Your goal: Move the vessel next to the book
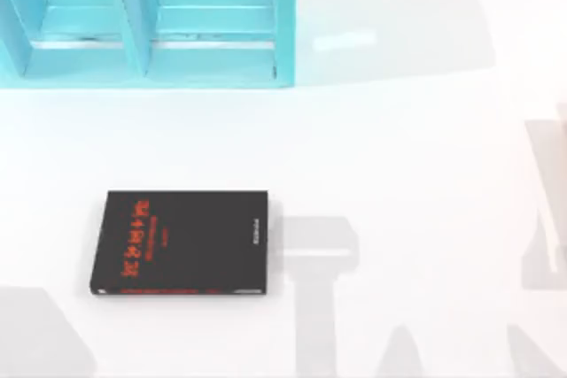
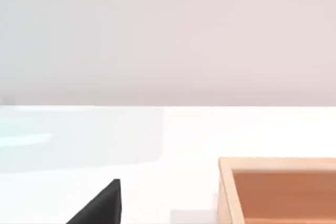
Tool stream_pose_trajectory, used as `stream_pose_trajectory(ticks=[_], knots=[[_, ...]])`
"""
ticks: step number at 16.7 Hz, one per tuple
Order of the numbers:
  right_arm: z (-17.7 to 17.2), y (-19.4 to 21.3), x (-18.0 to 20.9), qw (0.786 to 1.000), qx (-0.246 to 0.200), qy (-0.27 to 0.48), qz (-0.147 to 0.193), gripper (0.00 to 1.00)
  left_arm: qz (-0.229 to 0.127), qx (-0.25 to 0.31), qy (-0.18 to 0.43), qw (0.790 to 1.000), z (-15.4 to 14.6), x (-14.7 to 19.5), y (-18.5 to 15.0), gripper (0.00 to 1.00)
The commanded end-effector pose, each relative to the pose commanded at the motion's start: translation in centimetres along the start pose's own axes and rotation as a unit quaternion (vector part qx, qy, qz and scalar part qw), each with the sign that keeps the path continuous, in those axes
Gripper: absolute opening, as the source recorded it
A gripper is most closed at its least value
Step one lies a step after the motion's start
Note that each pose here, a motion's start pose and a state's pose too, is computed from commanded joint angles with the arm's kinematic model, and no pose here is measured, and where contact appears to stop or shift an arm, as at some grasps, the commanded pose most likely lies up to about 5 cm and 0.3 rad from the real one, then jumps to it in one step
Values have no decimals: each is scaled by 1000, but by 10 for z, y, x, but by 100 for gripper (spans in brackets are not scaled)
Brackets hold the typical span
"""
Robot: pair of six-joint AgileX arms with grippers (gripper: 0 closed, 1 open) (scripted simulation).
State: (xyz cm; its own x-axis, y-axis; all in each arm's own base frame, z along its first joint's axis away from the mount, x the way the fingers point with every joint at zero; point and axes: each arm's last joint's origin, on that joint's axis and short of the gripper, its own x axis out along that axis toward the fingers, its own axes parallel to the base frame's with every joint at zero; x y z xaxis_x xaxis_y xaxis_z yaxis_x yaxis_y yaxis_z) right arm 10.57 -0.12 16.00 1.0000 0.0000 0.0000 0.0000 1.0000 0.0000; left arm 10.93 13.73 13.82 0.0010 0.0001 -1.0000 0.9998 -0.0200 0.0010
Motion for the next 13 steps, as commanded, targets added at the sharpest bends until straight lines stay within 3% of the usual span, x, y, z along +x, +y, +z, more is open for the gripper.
stream_pose_trajectory(ticks=[7, 13], knots=[[0, 0, 0, 1000, 0, 0, 0, 100, 1, 2, 1, 1000, 0, -1, 0, 0], [0, 0, 0, 1000, 0, 0, 0, 100, -5, -1, -7, 1000, -1, -30, 0, 0]])
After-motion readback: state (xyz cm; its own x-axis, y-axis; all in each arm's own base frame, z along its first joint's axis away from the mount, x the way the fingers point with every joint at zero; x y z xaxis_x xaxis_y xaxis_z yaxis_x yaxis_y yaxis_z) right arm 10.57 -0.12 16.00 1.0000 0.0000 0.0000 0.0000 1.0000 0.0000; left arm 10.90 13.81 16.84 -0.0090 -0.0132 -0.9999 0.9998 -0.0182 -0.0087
